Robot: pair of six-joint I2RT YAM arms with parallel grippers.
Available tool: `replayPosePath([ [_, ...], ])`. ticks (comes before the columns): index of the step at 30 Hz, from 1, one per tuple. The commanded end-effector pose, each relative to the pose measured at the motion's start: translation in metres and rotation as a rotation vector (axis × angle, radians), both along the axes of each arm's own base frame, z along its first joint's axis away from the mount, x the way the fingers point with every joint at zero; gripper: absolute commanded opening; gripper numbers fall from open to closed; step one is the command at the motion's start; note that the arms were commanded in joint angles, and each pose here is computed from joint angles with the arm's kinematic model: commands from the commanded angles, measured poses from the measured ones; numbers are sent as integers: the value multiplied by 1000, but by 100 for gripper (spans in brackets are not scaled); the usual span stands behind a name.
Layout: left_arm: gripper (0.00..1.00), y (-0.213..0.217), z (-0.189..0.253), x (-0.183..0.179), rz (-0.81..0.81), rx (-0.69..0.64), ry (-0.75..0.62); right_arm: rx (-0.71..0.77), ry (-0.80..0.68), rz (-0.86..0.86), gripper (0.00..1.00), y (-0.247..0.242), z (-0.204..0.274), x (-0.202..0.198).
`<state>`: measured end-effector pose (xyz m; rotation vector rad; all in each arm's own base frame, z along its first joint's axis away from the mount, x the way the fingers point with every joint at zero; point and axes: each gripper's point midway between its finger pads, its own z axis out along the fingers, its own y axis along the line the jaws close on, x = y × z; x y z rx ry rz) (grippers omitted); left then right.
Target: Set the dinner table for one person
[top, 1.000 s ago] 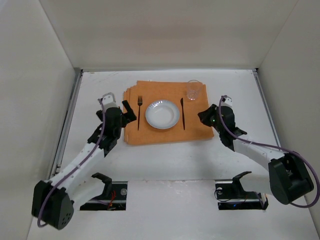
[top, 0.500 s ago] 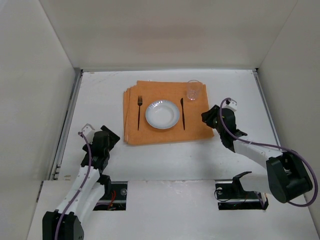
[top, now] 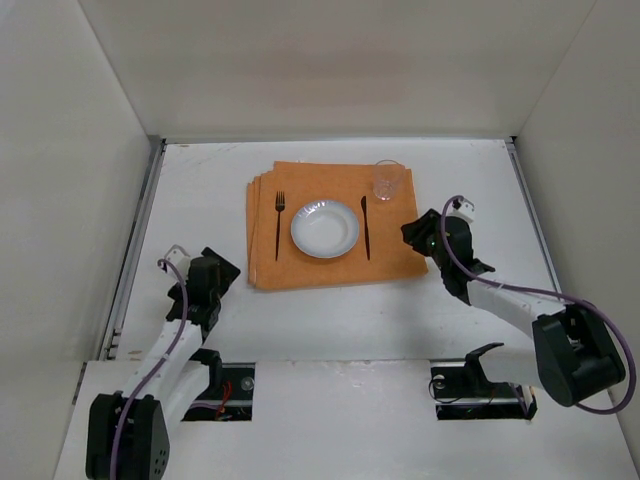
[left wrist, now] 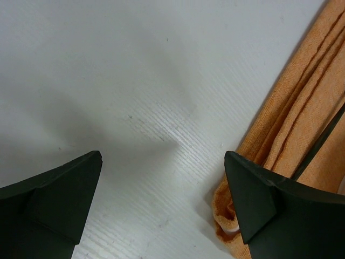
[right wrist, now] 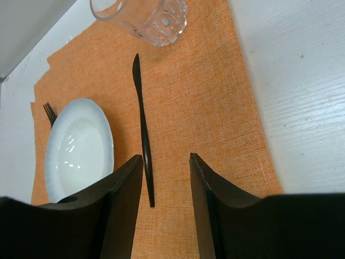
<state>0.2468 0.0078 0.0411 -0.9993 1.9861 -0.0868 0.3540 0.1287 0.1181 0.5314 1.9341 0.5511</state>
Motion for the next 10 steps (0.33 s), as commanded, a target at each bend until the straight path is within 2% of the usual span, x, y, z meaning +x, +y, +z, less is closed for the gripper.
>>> replayPosePath([
  [1, 100, -3, 18, 20, 4, -23, -75, 43, -56, 11, 46, 7, 13, 10],
  [10, 100, -12, 23, 31, -48, 5, -81, 71, -46, 42, 46, 15, 13, 9],
])
